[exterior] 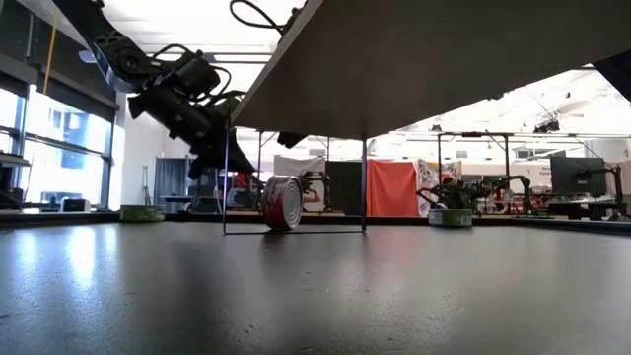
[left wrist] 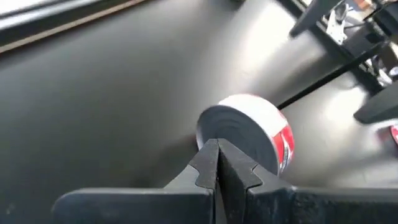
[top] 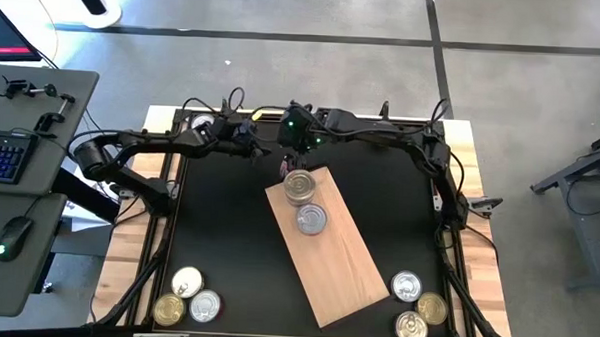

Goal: Stack canned seafood by type on shelf
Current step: Stack the red tuna can on top of the red tuna can on the shelf

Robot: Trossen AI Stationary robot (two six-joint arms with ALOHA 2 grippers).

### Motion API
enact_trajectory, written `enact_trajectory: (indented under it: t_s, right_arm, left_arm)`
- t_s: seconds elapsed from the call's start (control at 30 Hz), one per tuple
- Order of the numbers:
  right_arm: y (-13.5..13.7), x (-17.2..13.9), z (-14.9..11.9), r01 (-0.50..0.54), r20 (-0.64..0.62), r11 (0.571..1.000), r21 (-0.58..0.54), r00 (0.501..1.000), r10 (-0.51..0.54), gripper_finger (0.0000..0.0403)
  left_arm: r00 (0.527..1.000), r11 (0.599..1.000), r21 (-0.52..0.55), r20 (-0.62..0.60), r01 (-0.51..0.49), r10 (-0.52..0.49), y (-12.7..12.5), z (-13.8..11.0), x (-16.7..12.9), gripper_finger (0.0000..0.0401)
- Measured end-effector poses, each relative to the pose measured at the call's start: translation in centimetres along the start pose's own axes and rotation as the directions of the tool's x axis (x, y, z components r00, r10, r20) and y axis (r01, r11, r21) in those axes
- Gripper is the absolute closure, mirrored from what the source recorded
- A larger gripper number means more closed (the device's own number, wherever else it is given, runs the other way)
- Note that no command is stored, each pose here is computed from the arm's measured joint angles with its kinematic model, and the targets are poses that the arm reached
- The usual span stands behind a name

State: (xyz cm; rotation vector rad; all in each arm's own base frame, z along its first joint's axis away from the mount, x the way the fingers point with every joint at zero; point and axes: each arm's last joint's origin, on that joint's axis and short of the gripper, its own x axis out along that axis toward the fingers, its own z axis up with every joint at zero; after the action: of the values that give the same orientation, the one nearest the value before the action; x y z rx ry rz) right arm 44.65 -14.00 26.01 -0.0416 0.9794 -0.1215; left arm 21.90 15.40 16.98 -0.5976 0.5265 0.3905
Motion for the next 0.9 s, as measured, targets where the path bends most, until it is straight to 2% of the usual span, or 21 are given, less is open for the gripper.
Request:
enact_trajectory:
  t_s: [0.13, 0.23, 0.3, 0.37, 0.47, 0.53, 0.77, 0.9]
  right_arm:
    - [-0.3, 0.1, 0.3, 0.060, 0.027, 0.995, 0.082, 0.998, -0.062, 0.0135]
    - [-1.5, 0.2, 0.4, 0.117, 0.051, 0.970, 0.212, 0.990, -0.130, 0.0142]
    - [-2.4, 0.2, 0.3, 0.122, 0.059, 0.930, 0.347, 0.987, -0.151, 0.0150]
    - [-3.4, 0.1, -0.1, 0.116, 0.046, 0.867, 0.485, 0.986, -0.158, 0.0162]
    - [-4.6, 0.0, -1.1, 0.112, -0.011, 0.769, 0.630, 0.991, -0.136, 0.0192]
    - [-5.3, -0.1, -1.6, 0.110, -0.035, 0.731, 0.674, 0.993, -0.117, 0.0224]
    - [-5.4, -0.3, -2.2, 0.106, -0.080, 0.707, 0.699, 0.994, -0.071, 0.0385]
    - [-4.9, -0.1, -2.5, 0.096, -0.109, 0.668, 0.738, 0.994, -0.022, 0.0390]
  left_arm:
    - [1.000, 1.000, 0.014, -0.028, 0.002, -0.001, -0.7, -0.5, 0.3, 0.0401]
    - [0.999, 1.000, 0.029, -0.037, 0.008, -0.007, -1.4, -0.7, 0.5, 0.0401]
    - [0.999, 0.999, 0.032, -0.043, 0.016, -0.015, -1.7, -0.8, 0.6, 0.0401]
    - [0.999, 0.999, 0.034, -0.047, 0.023, -0.022, -1.9, -0.9, 0.6, 0.0401]
    - [0.998, 0.998, 0.062, -0.051, 0.030, -0.027, -2.1, -1.0, 0.7, 0.0401]
    - [0.998, 0.997, 0.074, -0.053, 0.030, -0.026, -2.1, -1.0, 0.7, 0.0401]
    - [0.999, 0.987, 0.155, -0.040, -0.030, 0.036, -1.7, -1.4, 0.7, 0.0401]
    - [1.000, 0.993, 0.118, 0.011, -0.007, 0.006, -0.9, -1.7, 1.3, 0.0401]
